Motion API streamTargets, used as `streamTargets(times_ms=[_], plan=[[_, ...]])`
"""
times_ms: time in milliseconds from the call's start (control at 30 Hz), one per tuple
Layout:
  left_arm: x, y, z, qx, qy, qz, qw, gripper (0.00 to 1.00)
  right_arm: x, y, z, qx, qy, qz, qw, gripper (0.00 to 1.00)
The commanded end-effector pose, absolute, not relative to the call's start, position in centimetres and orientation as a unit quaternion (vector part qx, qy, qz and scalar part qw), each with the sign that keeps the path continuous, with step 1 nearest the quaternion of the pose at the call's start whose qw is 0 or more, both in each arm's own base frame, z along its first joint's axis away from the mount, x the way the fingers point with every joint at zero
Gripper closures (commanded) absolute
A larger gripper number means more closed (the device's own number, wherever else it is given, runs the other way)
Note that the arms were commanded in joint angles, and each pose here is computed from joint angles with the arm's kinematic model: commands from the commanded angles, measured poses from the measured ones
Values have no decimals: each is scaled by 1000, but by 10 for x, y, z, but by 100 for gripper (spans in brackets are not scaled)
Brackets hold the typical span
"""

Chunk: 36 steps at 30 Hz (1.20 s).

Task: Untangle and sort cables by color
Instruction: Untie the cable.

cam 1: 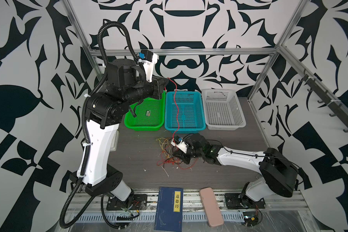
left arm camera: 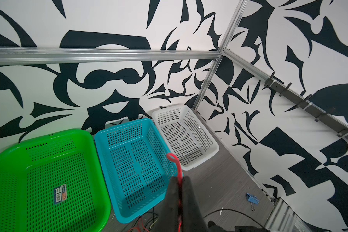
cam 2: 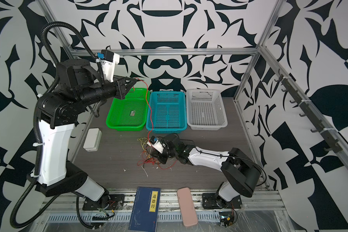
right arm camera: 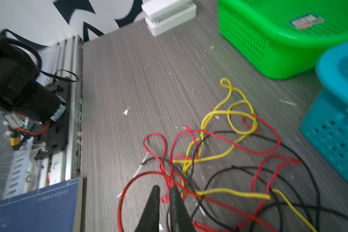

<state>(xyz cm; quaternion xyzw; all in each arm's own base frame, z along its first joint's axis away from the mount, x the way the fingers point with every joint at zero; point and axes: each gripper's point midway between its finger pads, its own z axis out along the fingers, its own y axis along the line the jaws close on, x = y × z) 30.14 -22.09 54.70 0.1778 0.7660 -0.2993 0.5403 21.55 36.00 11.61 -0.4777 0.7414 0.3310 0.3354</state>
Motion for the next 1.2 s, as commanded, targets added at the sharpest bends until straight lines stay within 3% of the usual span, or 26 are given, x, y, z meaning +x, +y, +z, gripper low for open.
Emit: streamTargets(times_ms=[0, 233, 467, 667, 867, 1167], plan=[[298, -210, 563, 171, 753, -294, 564, 100, 216, 338, 96, -490, 761, 273, 326, 81], [298, -208, 564, 167, 753, -290, 567, 100, 230, 317, 87, -515, 771, 184, 327, 73], [305, -203, 548, 160, 767, -267, 560, 100, 270, 307, 130, -467, 763, 116, 432, 67], [312, -193, 531, 149, 784, -234, 555, 100, 298, 299, 214, -389, 735, 137, 538, 60], [327, -174, 522, 129, 794, -199, 560, 100, 310, 287, 277, -321, 718, 200, 584, 51], [404, -92, 520, 30, 802, -132, 581, 100, 296, 277, 297, -303, 714, 233, 586, 51]])
